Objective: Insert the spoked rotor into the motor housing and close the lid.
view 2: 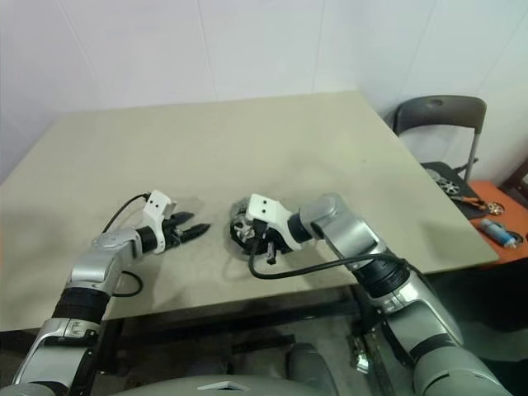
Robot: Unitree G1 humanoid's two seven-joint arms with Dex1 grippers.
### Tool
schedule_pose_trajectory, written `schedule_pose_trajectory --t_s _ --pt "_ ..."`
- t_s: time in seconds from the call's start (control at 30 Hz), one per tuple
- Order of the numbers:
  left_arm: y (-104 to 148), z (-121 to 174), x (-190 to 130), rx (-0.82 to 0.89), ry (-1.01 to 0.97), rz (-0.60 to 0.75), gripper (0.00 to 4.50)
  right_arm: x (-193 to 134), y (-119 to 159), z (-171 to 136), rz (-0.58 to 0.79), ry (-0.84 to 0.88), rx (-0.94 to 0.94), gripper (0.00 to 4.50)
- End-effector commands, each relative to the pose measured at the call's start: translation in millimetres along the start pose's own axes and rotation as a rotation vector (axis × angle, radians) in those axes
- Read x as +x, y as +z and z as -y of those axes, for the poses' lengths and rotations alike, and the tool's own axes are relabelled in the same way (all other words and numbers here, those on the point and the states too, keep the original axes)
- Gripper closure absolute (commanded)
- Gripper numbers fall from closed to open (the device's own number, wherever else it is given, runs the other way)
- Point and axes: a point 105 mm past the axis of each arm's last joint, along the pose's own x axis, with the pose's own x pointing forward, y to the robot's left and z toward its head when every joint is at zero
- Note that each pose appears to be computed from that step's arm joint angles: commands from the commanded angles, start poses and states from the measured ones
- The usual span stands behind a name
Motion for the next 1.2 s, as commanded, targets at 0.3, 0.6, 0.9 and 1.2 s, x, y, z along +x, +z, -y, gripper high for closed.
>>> schedule_pose_trajectory --t_s 0.3,0.6,0.9,1.2 --pt "10 -4 -3 0.028 0.017 0.035 0.86 -1 -18 24 -0.122 -0.136 -0.282 4.35" --pt "9 -3 -3 0.022 0.017 0.037 0.86 -2 -16 32 -0.136 -0.153 -0.318 2.65" --pt "5 1 0 0.014 0.010 0.033 0.86 -3 -15 29 -0.120 -0.134 -0.301 2.65" --pt "2 0 -1 0.007 0.009 0.025 0.86 -12 18 21 0.026 -0.059 -0.161 2.65"
